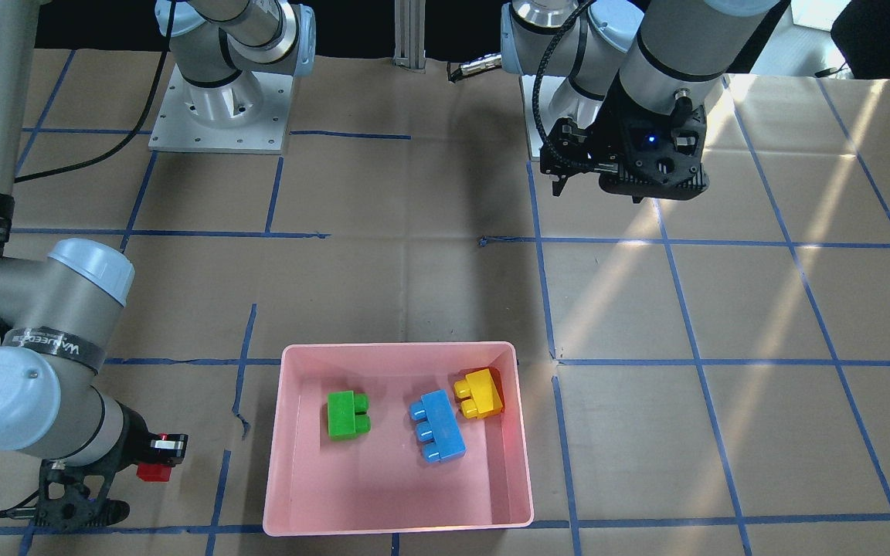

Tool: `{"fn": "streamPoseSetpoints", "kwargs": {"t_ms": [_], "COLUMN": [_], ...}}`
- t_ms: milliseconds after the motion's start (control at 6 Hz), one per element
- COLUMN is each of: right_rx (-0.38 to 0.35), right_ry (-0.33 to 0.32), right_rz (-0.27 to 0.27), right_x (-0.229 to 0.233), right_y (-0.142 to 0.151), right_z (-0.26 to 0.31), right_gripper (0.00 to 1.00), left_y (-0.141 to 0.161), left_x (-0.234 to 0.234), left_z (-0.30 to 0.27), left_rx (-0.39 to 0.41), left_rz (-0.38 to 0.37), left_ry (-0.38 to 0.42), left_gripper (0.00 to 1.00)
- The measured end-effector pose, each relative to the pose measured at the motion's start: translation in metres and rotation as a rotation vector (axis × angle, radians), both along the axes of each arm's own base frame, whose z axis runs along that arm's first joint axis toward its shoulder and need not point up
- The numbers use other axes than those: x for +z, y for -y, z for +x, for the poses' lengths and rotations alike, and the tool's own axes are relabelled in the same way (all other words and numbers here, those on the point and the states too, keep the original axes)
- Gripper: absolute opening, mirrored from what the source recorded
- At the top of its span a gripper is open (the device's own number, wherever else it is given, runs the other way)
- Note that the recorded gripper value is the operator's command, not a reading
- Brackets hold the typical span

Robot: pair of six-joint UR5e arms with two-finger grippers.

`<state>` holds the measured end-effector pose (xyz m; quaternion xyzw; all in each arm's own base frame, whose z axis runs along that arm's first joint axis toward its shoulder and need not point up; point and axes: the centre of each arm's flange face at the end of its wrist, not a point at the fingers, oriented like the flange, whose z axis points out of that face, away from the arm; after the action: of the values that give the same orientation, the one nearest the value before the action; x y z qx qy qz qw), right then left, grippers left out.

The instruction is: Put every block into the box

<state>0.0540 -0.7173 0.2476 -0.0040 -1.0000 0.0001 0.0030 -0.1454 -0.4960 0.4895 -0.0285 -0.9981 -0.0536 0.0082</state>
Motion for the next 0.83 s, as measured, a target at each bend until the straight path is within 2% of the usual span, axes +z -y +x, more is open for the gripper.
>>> {"fn": "streamPoseSetpoints", "kwargs": {"t_ms": [333, 667, 833], "right_rx": [-0.006, -0.062, -0.070], "right_ry": [0.002, 0.025, 0.032], "right_rz": [-0.084, -0.115, -0.103], "right_x": [0.077, 0.095, 0.085], "right_y": [-0.013, -0.034, -0.044], "right_z": [0.028, 0.127, 0.170], "right_gripper": [0.15, 0.15, 0.17], "left_y": [-0.001, -0.002, -0.002], "left_x": [0.007, 0.009, 0.010], "left_z": [0.015, 0.018, 0.018], "left_rx": [0.028, 0.034, 0.034], "left_rz": [-0.016, -0.020, -0.021], "left_ry": [0.004, 0.005, 0.005], "left_gripper": [1.00, 1.00, 1.00]}}
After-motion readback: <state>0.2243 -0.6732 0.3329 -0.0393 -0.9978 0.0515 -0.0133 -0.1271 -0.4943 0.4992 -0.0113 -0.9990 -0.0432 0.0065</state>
